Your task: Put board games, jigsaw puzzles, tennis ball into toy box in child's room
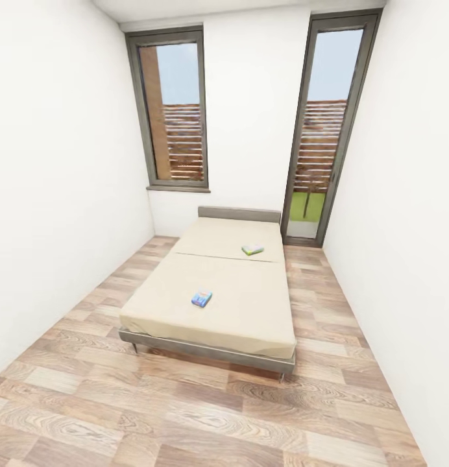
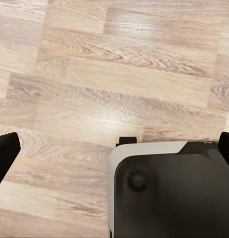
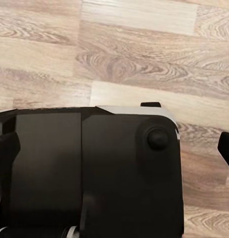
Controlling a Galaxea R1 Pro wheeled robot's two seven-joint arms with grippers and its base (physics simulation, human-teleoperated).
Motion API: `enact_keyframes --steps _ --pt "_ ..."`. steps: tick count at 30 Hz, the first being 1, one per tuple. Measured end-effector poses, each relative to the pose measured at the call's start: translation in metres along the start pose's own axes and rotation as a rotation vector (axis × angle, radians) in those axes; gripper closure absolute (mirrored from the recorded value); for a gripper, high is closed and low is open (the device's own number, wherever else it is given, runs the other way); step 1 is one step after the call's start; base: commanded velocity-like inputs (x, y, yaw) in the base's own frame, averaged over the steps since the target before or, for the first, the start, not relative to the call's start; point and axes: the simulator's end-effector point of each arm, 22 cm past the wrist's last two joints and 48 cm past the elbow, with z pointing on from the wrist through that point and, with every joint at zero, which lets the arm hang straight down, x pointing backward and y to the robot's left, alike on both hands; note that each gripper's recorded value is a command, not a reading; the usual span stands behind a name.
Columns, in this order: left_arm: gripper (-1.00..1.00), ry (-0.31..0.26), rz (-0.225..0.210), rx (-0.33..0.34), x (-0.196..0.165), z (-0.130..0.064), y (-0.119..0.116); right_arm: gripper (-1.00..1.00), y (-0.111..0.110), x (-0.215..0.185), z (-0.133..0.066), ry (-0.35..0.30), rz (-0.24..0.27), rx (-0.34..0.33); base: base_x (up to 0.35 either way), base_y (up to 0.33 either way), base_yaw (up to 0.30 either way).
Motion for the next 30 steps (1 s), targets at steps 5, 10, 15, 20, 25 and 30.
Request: enact_keyframes --steps 5,10,15,20,25,30 --pt "-1.0 0.001 0.0 0.0 0.0005 -0.003 0.0001 -1.0 0.0 0.0007 -0.003 0.0 0.0 0.0 0.0 0.0 0.0" --pt "-1.0 0.001 0.0 0.0 0.0007 -0.003 0.0002 -1.0 0.0 0.0005 -0.003 -0.001 0.0 0.0 0.0 0.0 0.0" --pt "-1.0 0.002 0.0 0.0 0.0007 -0.003 0.0001 -1.0 0.0001 0.0004 -0.003 -0.001 0.0 0.0 0.0 0.0 0.0" --pt "-1.0 0.002 0.0 0.0 0.0003 -0.0028 0.0001 -1.0 0.0 0.0004 -0.003 -0.002 0.0 0.0 0.0 0.0 0.0" --pt "-1.0 0.004 -0.001 0.0 0.0002 -0.0026 0.0002 -1.0 0.0 0.0002 -0.003 -0.002 0.0 0.0 0.0 0.0 0.0" --pt "-1.0 0.003 -0.003 -0.002 -0.0003 -0.0025 0.0008 -1.0 0.0 0.0001 -0.003 -0.003 0.0 0.0 0.0 0.0 0.0"
